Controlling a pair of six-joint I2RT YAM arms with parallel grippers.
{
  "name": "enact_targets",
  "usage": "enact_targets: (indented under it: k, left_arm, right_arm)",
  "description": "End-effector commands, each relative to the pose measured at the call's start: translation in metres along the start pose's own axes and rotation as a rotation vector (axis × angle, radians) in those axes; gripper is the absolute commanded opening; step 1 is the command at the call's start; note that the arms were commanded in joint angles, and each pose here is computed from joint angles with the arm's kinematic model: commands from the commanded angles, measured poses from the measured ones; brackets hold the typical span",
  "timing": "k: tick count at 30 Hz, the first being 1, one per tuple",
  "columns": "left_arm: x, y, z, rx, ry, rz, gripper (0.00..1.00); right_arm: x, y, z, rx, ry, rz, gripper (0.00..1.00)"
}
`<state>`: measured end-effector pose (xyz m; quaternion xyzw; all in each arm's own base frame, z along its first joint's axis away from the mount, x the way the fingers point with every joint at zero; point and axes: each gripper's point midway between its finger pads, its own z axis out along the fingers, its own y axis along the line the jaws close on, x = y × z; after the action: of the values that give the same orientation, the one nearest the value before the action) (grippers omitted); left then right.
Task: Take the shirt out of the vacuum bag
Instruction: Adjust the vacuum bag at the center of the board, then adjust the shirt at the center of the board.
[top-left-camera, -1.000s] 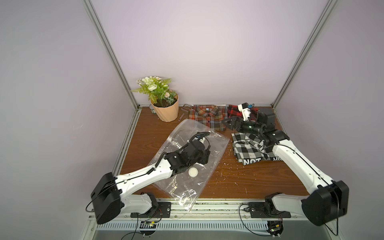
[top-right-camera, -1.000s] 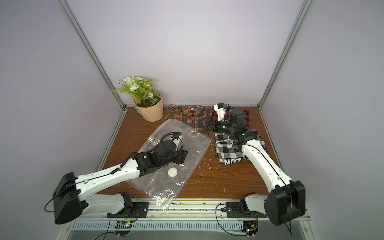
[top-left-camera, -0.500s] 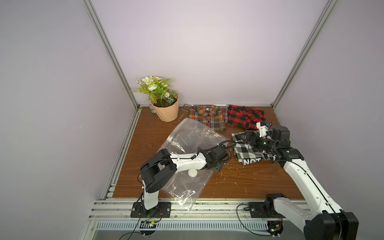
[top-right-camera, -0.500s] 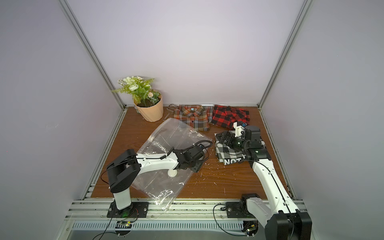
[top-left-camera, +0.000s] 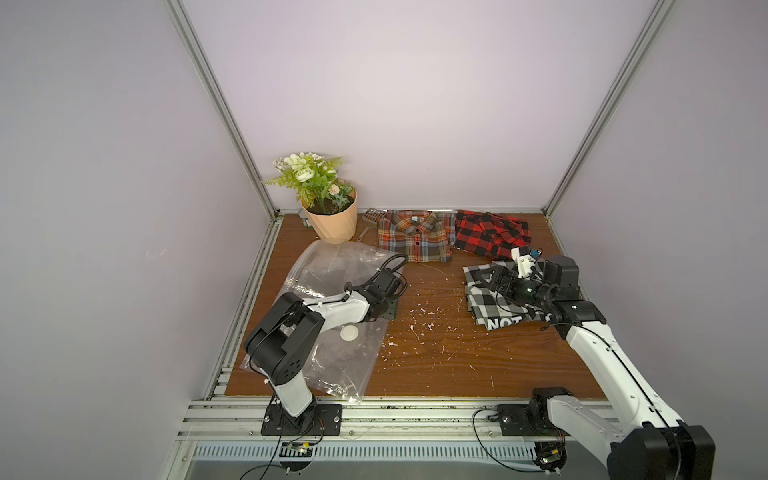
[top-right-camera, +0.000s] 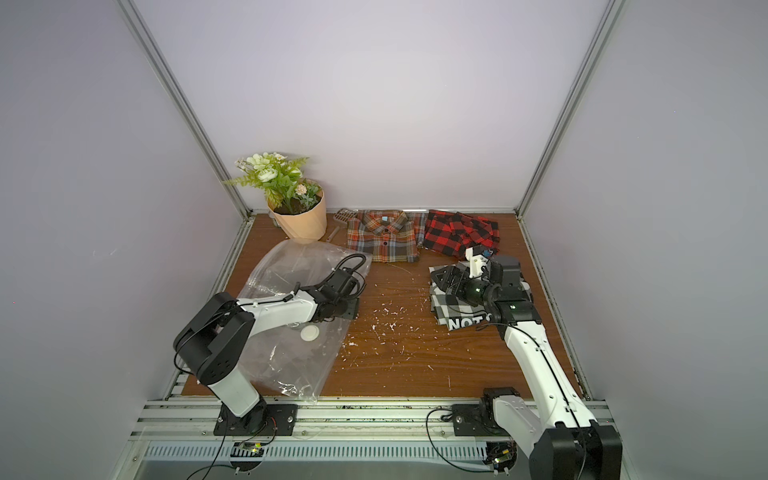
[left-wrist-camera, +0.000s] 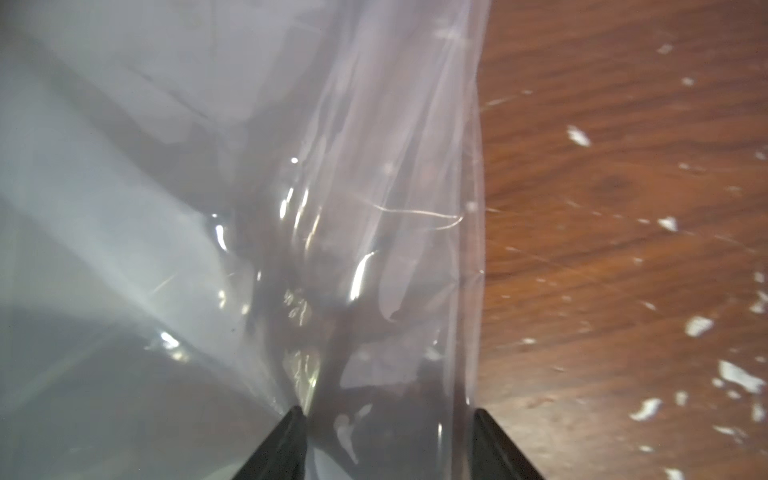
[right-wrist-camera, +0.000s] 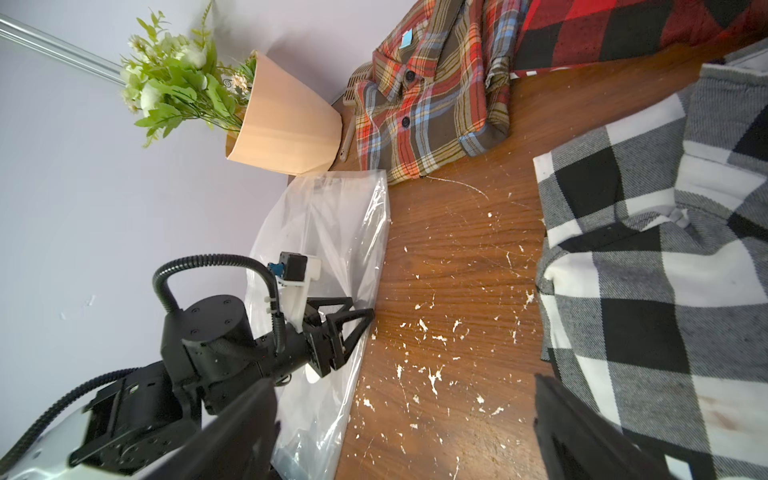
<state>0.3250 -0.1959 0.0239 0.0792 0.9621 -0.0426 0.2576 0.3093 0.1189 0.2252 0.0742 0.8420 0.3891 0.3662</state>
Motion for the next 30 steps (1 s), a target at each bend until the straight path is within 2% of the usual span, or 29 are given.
enact_targets:
  k: [1, 6, 9, 14, 17, 20, 25, 26, 27, 28, 30]
  left_arm:
    - [0.024, 0.024, 0.007, -0.021, 0.068, -0.085, 0.63]
    - [0.015, 0.042, 0.013, -0.008, 0.049, -0.171, 0.63]
    - [0.005, 0.043, 0.017, -0.011, 0.04, -0.169, 0.63]
    - [-0.014, 0.051, 0.028, -0.016, 0.029, -0.206, 0.63]
    - [-0.024, 0.059, 0.023, -0.025, 0.003, -0.227, 0.64]
    - [-0.036, 0.054, 0.007, 0.005, -0.031, -0.222, 0.64]
    - [-0.063, 0.052, -0.043, 0.037, -0.16, -0.265, 0.67]
    - [-0.072, 0.047, -0.057, 0.069, -0.202, -0.26, 0.71]
    - [-0.08, 0.042, -0.069, 0.096, -0.237, -0.262, 0.87]
    - [-0.089, 0.037, -0.083, 0.117, -0.276, -0.266, 0.92]
    - [-0.102, 0.024, -0.105, 0.16, -0.331, -0.252, 0.96]
  right_arm:
    - [-0.003, 0.007, -0.003, -0.04, -0.022, -0.04, 0.99]
    - [-0.001, 0.007, -0.002, -0.049, -0.021, -0.039, 0.99]
    - [0.002, 0.004, -0.002, -0.037, -0.013, -0.043, 0.99]
    - [0.011, -0.04, 0.0, 0.161, 0.008, -0.029, 0.99]
    - [0.017, -0.075, -0.001, 0.318, 0.023, -0.026, 0.99]
    - [0.014, -0.114, -0.008, 0.509, -0.002, -0.024, 0.99]
    - [0.003, -0.15, -0.011, 0.705, -0.023, -0.056, 0.99]
    - [0.001, -0.156, -0.011, 0.747, -0.016, -0.071, 0.99]
    - [-0.001, -0.16, -0.01, 0.771, -0.01, -0.081, 0.99]
    - [-0.002, -0.165, -0.009, 0.794, -0.006, -0.088, 0.99]
    - [-0.005, -0.173, -0.006, 0.83, 0.011, -0.101, 0.99]
